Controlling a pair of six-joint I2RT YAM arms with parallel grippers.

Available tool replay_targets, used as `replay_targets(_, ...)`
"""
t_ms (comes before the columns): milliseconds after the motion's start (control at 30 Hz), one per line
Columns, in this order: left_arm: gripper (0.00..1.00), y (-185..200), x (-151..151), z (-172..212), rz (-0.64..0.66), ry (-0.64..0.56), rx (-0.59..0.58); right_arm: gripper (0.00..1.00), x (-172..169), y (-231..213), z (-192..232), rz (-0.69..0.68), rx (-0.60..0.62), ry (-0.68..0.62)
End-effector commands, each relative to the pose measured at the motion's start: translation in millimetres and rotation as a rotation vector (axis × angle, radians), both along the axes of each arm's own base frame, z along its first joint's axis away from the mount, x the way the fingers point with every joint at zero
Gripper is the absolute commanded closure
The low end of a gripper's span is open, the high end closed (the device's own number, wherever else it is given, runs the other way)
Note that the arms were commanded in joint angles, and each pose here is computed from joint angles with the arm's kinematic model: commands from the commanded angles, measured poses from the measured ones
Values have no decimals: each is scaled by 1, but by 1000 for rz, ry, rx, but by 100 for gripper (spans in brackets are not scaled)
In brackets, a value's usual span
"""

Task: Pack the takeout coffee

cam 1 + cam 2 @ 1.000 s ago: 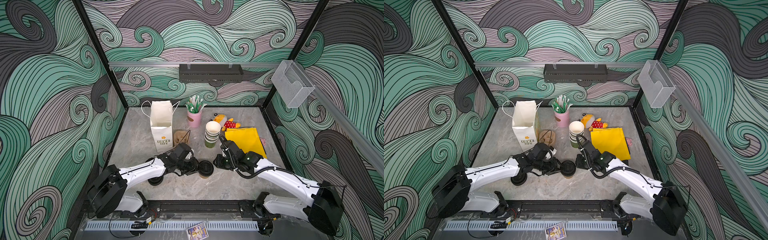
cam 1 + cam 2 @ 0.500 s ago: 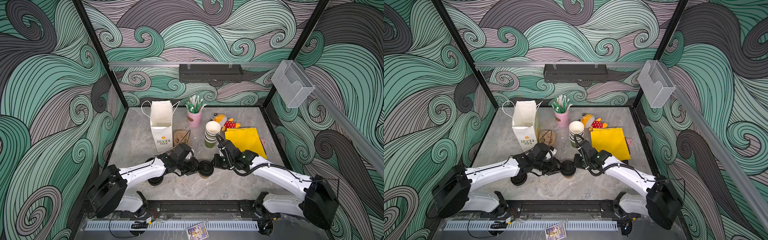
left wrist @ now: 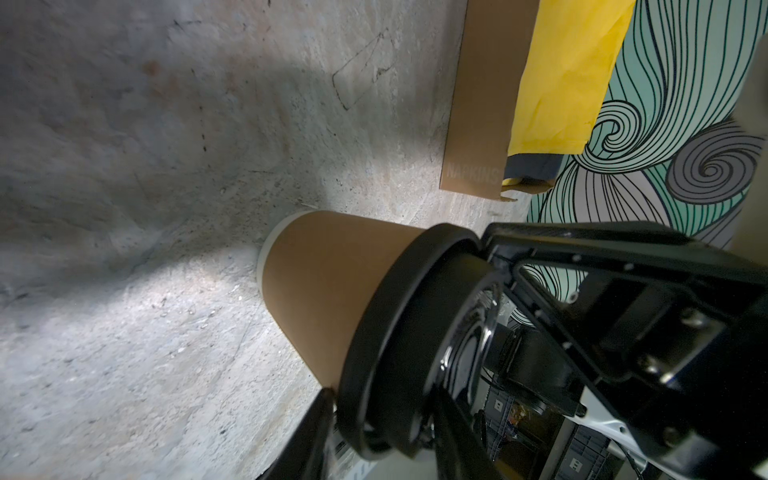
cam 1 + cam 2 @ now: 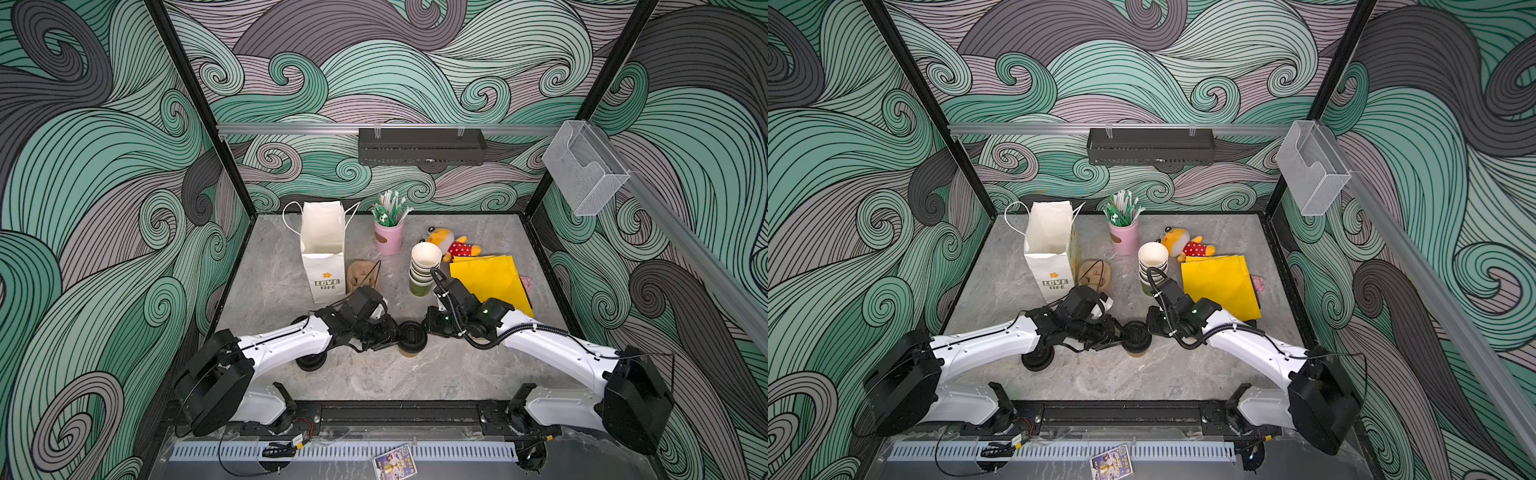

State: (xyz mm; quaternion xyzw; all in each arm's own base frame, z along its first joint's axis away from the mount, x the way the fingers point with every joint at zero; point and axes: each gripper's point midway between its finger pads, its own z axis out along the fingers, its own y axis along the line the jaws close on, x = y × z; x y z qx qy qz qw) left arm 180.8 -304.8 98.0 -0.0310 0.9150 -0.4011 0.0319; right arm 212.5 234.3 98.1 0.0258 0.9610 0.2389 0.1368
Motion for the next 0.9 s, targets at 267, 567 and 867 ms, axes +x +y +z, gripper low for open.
replay_targets(267, 62, 10, -7, -18, -5, 36, 96, 83, -49, -35, -55, 47, -178, 222)
replay_targets(567, 62, 11, -8, -19, -7, 38, 99, 82, -56, -41, -62, 70, -216, 257)
replay_targets(867, 62, 10, -7, -14, -6, 26, 90, 76, -29, -23, -9, 95, -138, 98)
